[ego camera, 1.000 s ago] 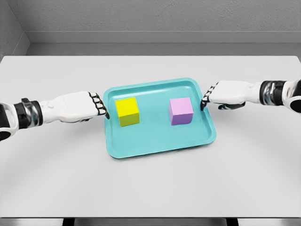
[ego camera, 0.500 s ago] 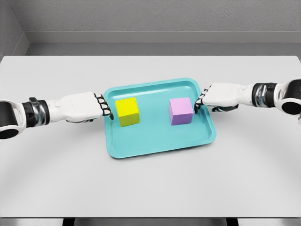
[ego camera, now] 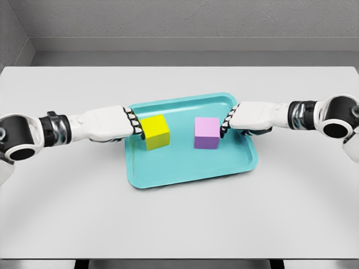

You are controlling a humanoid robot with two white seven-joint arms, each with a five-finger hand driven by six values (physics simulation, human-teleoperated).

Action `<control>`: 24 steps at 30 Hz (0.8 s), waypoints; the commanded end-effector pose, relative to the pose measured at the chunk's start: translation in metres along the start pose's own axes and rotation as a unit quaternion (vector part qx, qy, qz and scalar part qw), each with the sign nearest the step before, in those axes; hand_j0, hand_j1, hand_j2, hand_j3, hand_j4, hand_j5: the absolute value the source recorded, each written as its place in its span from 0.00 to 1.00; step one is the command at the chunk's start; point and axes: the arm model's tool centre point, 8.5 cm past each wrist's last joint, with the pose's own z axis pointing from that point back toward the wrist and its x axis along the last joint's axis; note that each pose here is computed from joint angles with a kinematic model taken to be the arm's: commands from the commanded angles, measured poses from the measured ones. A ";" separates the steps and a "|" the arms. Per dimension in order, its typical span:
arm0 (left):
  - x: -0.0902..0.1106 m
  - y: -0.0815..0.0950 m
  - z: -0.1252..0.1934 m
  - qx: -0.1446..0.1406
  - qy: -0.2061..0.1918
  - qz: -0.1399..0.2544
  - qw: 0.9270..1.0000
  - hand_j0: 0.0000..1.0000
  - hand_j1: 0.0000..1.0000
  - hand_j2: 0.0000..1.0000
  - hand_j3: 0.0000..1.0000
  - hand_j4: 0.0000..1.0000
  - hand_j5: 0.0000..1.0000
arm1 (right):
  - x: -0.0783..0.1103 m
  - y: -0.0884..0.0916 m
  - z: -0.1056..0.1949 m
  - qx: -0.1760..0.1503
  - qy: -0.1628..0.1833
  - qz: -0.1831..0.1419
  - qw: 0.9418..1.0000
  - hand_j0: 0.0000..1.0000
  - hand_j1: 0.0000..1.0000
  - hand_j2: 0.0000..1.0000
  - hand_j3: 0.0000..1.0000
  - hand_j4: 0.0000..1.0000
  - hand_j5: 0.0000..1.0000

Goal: Push two cubes

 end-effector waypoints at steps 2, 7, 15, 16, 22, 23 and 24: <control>0.003 0.003 -0.006 0.003 -0.002 -0.003 1.000 0.71 0.71 0.71 0.71 0.71 0.71 | -0.001 0.000 0.000 0.000 0.001 -0.002 1.000 0.65 0.65 0.65 0.65 0.65 0.65; 0.003 0.011 -0.014 0.009 -0.002 -0.011 1.000 0.71 0.71 0.71 0.71 0.71 0.71 | 0.004 -0.003 -0.012 -0.002 -0.006 0.003 1.000 0.65 0.65 0.65 0.65 0.65 0.65; 0.014 0.015 -0.026 0.015 -0.017 -0.017 1.000 0.71 0.71 0.71 0.71 0.71 0.71 | 0.006 -0.005 -0.015 -0.004 -0.007 0.004 1.000 0.65 0.65 0.65 0.65 0.65 0.65; 0.016 0.018 -0.029 0.019 -0.020 -0.017 0.999 0.71 0.71 0.71 0.71 0.71 0.71 | 0.005 -0.004 -0.015 -0.003 -0.007 0.002 1.000 0.65 0.65 0.65 0.65 0.65 0.65; 0.029 0.029 -0.038 0.038 -0.038 -0.022 0.998 0.71 0.71 0.71 0.71 0.71 0.71 | 0.006 -0.005 -0.022 -0.006 -0.011 -0.001 1.000 0.65 0.65 0.65 0.65 0.65 0.65; 0.034 0.032 -0.037 0.043 -0.043 -0.028 0.998 0.71 0.71 0.71 0.71 0.71 0.71 | 0.006 -0.005 -0.022 -0.006 -0.011 -0.001 1.000 0.65 0.65 0.65 0.65 0.65 0.65; 0.039 0.034 -0.039 0.043 -0.051 -0.033 0.997 0.71 0.71 0.71 0.71 0.71 0.71 | 0.007 -0.005 -0.022 -0.007 -0.011 -0.001 1.000 0.65 0.65 0.65 0.65 0.65 0.65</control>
